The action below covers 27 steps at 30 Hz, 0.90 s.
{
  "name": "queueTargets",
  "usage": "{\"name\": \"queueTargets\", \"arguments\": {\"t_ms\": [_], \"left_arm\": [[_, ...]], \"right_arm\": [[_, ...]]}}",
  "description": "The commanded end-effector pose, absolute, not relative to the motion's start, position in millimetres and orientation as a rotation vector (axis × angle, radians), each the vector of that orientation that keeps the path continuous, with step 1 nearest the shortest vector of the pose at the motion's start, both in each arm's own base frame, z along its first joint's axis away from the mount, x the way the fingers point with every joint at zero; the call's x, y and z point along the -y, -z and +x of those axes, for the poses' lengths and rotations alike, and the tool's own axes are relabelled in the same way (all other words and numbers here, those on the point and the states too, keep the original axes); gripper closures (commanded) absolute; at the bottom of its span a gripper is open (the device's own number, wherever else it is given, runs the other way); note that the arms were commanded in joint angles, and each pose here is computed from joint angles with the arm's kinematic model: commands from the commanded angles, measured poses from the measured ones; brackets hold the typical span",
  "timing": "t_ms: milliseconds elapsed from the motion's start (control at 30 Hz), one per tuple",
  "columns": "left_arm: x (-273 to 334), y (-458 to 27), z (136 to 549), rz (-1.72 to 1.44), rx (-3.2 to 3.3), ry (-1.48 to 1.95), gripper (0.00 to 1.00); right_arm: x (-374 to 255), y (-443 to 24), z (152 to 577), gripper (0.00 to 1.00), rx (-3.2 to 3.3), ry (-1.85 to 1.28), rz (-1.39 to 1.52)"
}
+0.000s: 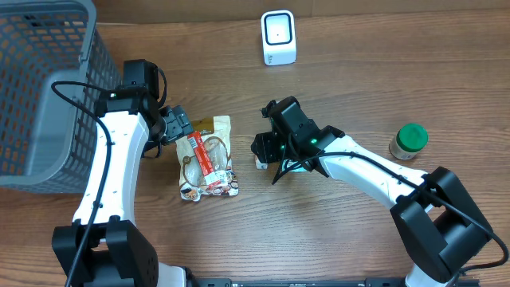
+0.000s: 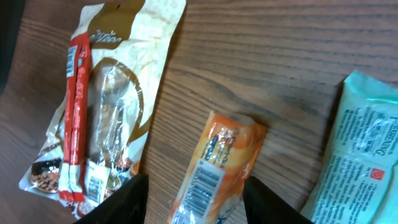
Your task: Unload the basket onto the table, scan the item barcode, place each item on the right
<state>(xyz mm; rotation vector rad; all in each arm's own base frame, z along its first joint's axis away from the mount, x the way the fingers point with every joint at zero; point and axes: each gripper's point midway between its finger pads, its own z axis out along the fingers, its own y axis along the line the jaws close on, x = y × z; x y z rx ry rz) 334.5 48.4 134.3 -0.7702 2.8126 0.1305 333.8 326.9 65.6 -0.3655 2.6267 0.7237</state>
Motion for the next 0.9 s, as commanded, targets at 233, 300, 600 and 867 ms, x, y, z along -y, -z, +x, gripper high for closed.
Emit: {"name": "queueTargets", "arguments": {"t_ms": [233,300,600,867], "left_arm": [[-50.1,-139.6,338.5,-0.781,-2.789,-0.136,0.0],[-50.1,-139.6,338.5,-0.781,-2.789,-0.136,0.0],[-50.1,-139.6,338.5,-0.781,-2.789,-0.136,0.0],[-50.1,-139.6,338.5,-0.781,-2.789,-0.136,0.0]], "right_arm": [[-319.4,-63.7,343.0,0.89,-2.608,-0.648,-0.323],[-318.9,-63.2,342.6,0.92,-2.611,-0.645,-0.323],[-313.8,-57.7,336.7,0.96,-2.649,-0.621,-0.323],[-310.8,-55.1,334.4,0.96,-2.671,-0.61,-0.296]]}}
